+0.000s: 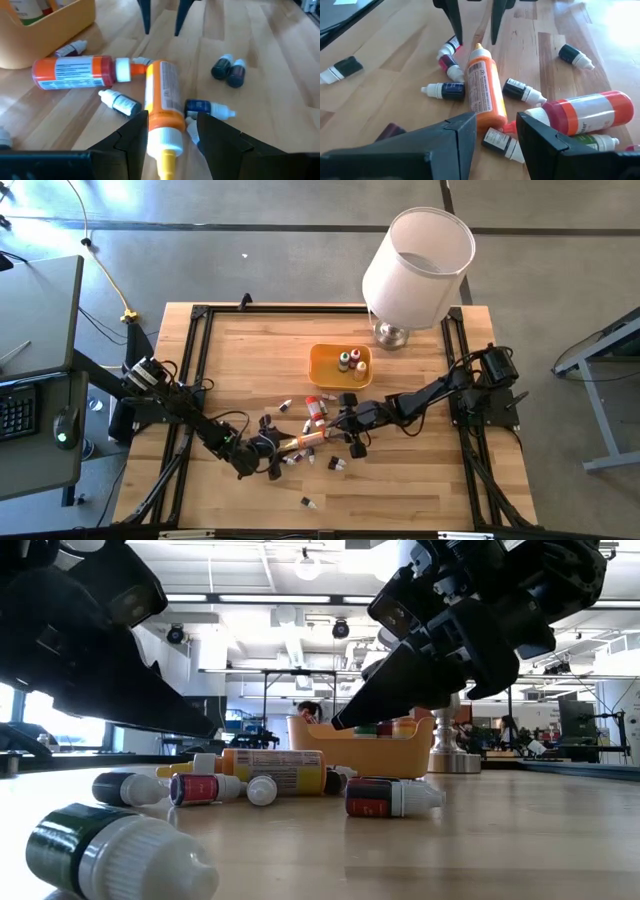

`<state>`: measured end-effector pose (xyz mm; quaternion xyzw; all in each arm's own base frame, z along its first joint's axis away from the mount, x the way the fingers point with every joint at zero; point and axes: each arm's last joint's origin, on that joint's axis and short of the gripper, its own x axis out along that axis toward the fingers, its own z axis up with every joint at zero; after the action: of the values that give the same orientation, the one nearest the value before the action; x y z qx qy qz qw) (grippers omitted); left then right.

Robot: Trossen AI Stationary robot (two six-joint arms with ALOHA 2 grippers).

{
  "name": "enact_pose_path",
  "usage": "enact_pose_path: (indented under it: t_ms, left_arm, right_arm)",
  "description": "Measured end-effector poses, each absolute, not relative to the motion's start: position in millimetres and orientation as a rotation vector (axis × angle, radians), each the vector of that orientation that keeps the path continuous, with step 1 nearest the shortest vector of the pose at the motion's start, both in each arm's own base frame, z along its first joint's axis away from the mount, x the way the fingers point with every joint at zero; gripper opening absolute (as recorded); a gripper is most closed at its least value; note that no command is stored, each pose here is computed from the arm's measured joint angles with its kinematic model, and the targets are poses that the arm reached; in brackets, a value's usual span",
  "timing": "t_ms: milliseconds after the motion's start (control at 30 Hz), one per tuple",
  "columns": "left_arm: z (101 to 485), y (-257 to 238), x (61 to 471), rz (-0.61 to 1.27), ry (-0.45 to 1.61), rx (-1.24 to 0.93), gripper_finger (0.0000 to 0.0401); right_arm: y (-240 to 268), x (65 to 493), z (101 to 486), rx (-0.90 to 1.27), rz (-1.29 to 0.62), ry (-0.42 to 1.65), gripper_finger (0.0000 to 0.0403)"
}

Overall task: Pick & Place food coloring
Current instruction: Put the large yellow food coloring bottle into the yellow container

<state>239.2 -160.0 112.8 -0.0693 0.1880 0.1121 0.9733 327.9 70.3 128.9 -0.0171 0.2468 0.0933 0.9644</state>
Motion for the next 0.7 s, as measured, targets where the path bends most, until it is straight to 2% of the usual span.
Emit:
enact_pose_path:
  t_ms: [333, 700]
  left_arm:
    - [111.3, -157.8, 238.1, 0.282, 0.372, -0.123, 0.0165]
    - [83.3, -160.3, 242.3, 0.336, 0.37, -0.178, 0.0165]
  right_arm:
    - [69.5, 329.8, 132.3, -0.096, 0.163, 0.454, 0.0133]
    - [69.1, 332.3, 137.3, -0.194, 0.186, 0.389, 0.0133]
